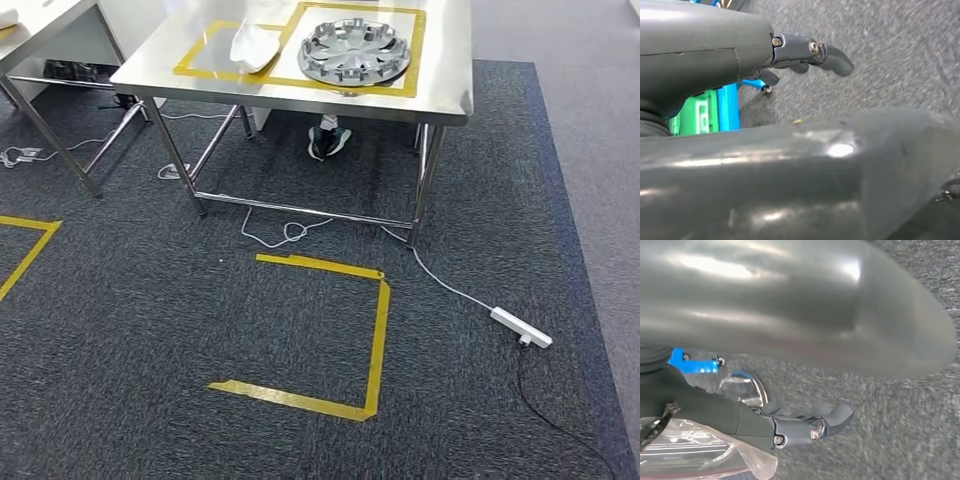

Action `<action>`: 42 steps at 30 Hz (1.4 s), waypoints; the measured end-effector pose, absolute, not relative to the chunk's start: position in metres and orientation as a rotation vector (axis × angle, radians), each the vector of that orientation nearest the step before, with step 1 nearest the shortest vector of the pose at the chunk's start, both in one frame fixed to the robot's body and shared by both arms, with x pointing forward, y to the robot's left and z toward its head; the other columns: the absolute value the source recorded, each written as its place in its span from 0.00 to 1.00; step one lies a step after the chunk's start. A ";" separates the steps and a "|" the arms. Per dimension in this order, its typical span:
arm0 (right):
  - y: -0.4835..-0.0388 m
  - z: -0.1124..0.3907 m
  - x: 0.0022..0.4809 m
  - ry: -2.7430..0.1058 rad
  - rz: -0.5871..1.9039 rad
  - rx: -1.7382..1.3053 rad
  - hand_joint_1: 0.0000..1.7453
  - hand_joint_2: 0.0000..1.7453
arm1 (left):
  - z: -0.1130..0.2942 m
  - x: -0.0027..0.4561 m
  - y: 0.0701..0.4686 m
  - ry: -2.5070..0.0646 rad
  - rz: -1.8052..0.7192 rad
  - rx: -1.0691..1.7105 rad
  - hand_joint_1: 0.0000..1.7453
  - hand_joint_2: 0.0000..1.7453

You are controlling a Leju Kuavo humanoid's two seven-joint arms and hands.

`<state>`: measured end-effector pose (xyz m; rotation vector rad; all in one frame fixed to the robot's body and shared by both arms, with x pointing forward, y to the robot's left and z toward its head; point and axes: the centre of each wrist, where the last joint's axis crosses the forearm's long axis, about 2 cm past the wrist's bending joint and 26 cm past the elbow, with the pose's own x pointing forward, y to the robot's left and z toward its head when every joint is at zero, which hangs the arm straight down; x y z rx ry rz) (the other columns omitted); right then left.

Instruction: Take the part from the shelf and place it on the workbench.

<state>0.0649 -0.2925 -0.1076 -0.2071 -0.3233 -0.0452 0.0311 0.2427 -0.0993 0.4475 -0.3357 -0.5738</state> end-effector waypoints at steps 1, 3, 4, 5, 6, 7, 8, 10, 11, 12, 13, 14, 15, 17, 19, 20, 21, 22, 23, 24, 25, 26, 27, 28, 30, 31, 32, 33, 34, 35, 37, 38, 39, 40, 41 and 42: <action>-0.293 -0.108 0.064 -0.322 -0.048 -0.207 0.00 0.00 | -0.099 0.032 0.243 -0.339 -0.574 0.447 0.00 0.00; -0.293 -0.108 0.063 -0.319 -0.053 -0.207 0.00 0.00 | -0.099 0.031 0.243 -0.343 -0.574 0.444 0.00 0.00; -0.293 -0.108 0.063 -0.319 -0.055 -0.207 0.00 0.00 | -0.100 0.030 0.242 -0.342 -0.576 0.440 0.00 0.00; -0.293 -0.108 0.063 -0.320 -0.056 -0.207 0.00 0.00 | -0.100 0.029 0.242 -0.339 -0.578 0.434 0.00 0.00; -0.293 -0.108 0.064 -0.322 -0.056 -0.208 0.00 0.00 | -0.100 0.027 0.242 -0.335 -0.581 0.426 0.00 0.00; -0.293 -0.108 0.064 -0.323 -0.054 -0.209 0.00 0.00 | -0.100 0.026 0.242 -0.331 -0.584 0.417 0.00 0.00; -0.293 -0.108 0.064 -0.323 -0.050 -0.210 0.00 0.00 | -0.100 0.026 0.242 -0.330 -0.587 0.410 0.00 0.00; -0.293 -0.108 0.064 -0.323 -0.043 -0.214 0.00 0.00 | -0.099 0.027 0.242 -0.331 -0.590 0.404 0.00 0.00; -0.293 -0.108 0.064 -0.325 -0.040 -0.216 0.00 0.00 | -0.098 0.027 0.241 -0.331 -0.591 0.401 0.00 0.00; -0.293 -0.107 0.066 -0.327 -0.036 -0.217 0.00 0.00 | -0.098 0.025 0.241 -0.327 -0.591 0.400 0.00 0.00; -0.293 -0.107 0.067 -0.331 -0.032 -0.219 0.00 0.00 | -0.098 0.023 0.241 -0.323 -0.591 0.399 0.00 0.00; -0.293 -0.107 0.068 -0.334 -0.027 -0.221 0.00 0.00 | -0.098 0.023 0.241 -0.322 -0.589 0.399 0.00 0.00; -0.293 -0.107 0.069 -0.335 -0.021 -0.224 0.00 0.00 | -0.098 0.023 0.240 -0.323 -0.587 0.400 0.00 0.00; -0.293 -0.107 0.067 -0.332 -0.005 -0.234 0.00 0.00 | -0.098 0.025 0.239 -0.329 -0.582 0.402 0.00 0.00; -0.293 -0.108 0.065 -0.329 0.008 -0.243 0.00 0.00 | -0.097 0.025 0.239 -0.330 -0.577 0.403 0.00 0.00; -0.293 -0.107 0.065 -0.329 0.012 -0.244 0.00 0.00 | -0.097 0.024 0.239 -0.329 -0.575 0.404 0.00 0.00; -0.293 -0.107 0.065 -0.329 0.015 -0.246 0.00 0.00 | -0.097 0.024 0.239 -0.329 -0.574 0.404 0.00 0.00; -0.294 -0.107 0.066 -0.330 0.018 -0.247 0.00 0.00 | -0.097 0.025 0.238 -0.331 -0.573 0.403 0.00 0.00; -0.294 -0.107 0.066 -0.331 0.023 -0.249 0.00 0.00 | -0.097 0.026 0.238 -0.333 -0.572 0.404 0.00 0.00; -0.294 -0.107 0.066 -0.331 0.029 -0.251 0.00 0.00 | -0.097 0.027 0.237 -0.336 -0.570 0.406 0.00 0.00; -0.294 -0.107 0.067 -0.330 0.037 -0.253 0.00 0.00 | -0.097 0.028 0.237 -0.339 -0.568 0.407 0.00 0.00; -0.294 -0.107 0.068 -0.330 0.046 -0.254 0.00 0.00 | -0.097 0.029 0.237 -0.339 -0.565 0.409 0.00 0.00; -0.293 -0.107 0.069 -0.330 0.057 -0.254 0.00 0.00 | -0.097 0.029 0.237 -0.337 -0.563 0.411 0.00 0.00; -0.293 -0.107 0.069 -0.330 0.068 -0.254 0.00 0.00 | -0.097 0.029 0.238 -0.335 -0.561 0.412 0.00 0.00; -0.292 -0.107 0.069 -0.329 0.091 -0.255 0.00 0.00 | -0.097 0.030 0.239 -0.331 -0.558 0.415 0.00 0.00; -0.292 -0.107 0.068 -0.325 0.102 -0.256 0.00 0.00 | -0.097 0.031 0.239 -0.331 -0.556 0.417 0.00 0.00; -0.291 -0.107 0.067 -0.321 0.112 -0.257 0.00 0.00 | -0.097 0.032 0.240 -0.331 -0.555 0.418 0.00 0.00; -0.291 -0.107 0.066 -0.317 0.122 -0.258 0.00 0.00 | -0.097 0.033 0.240 -0.330 -0.555 0.419 0.00 0.00; -0.291 -0.107 0.065 -0.315 0.132 -0.259 0.00 0.00 | -0.097 0.033 0.240 -0.329 -0.555 0.420 0.00 0.00; -0.291 -0.107 0.066 -0.314 0.141 -0.260 0.00 0.00 | -0.098 0.032 0.241 -0.326 -0.556 0.422 0.00 0.00; -0.290 -0.107 0.067 -0.316 0.158 -0.261 0.00 0.00 | -0.098 0.032 0.242 -0.322 -0.561 0.427 0.00 0.00; -0.290 -0.107 0.067 -0.317 0.165 -0.262 0.00 0.00 | -0.098 0.033 0.242 -0.322 -0.565 0.430 0.00 0.00; -0.290 -0.107 0.068 -0.319 0.171 -0.262 0.00 0.00 | -0.098 0.034 0.242 -0.323 -0.571 0.433 0.00 0.00; -0.290 -0.107 0.069 -0.320 0.177 -0.263 0.00 0.00 | -0.098 0.035 0.242 -0.323 -0.575 0.435 0.00 0.00; -0.290 -0.107 0.070 -0.322 0.183 -0.264 0.00 0.00 | -0.099 0.035 0.242 -0.322 -0.579 0.435 0.00 0.00; -0.290 -0.106 0.071 -0.324 0.188 -0.264 0.00 0.00 | -0.099 0.035 0.241 -0.319 -0.581 0.436 0.00 0.00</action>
